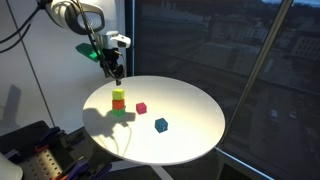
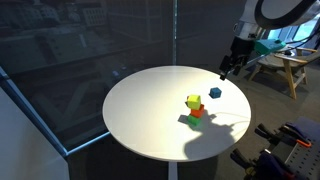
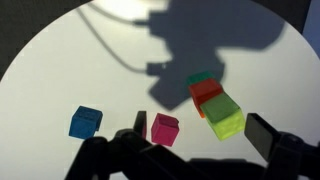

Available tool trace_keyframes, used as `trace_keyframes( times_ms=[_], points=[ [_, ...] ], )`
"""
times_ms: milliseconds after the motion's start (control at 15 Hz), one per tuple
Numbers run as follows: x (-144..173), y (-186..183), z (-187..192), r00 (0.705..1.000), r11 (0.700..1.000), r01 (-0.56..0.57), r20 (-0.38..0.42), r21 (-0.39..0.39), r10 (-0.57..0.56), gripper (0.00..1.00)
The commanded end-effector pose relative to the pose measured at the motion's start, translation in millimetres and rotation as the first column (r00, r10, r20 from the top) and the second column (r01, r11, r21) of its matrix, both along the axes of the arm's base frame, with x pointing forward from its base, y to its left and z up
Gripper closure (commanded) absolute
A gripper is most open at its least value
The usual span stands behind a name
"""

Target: Pick up the lime green block and put it on the orange block

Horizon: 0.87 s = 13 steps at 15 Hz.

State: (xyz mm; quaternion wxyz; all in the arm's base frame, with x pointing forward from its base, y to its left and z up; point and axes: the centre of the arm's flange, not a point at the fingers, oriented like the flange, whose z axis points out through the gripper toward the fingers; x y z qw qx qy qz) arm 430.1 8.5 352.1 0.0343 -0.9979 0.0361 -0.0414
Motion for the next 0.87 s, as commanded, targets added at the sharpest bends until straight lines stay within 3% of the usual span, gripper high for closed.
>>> trace_keyframes(
  times_ms=[0, 800],
  points=[
    [-12.2, 3.9, 14.2, 0.998, 0.999, -0.043, -0.049, -0.007, 0.042, 0.00],
    [-12.8, 7.2, 7.4, 0.996, 0.999, -0.046, -0.070, 0.006, 0.046, 0.00]
  ],
)
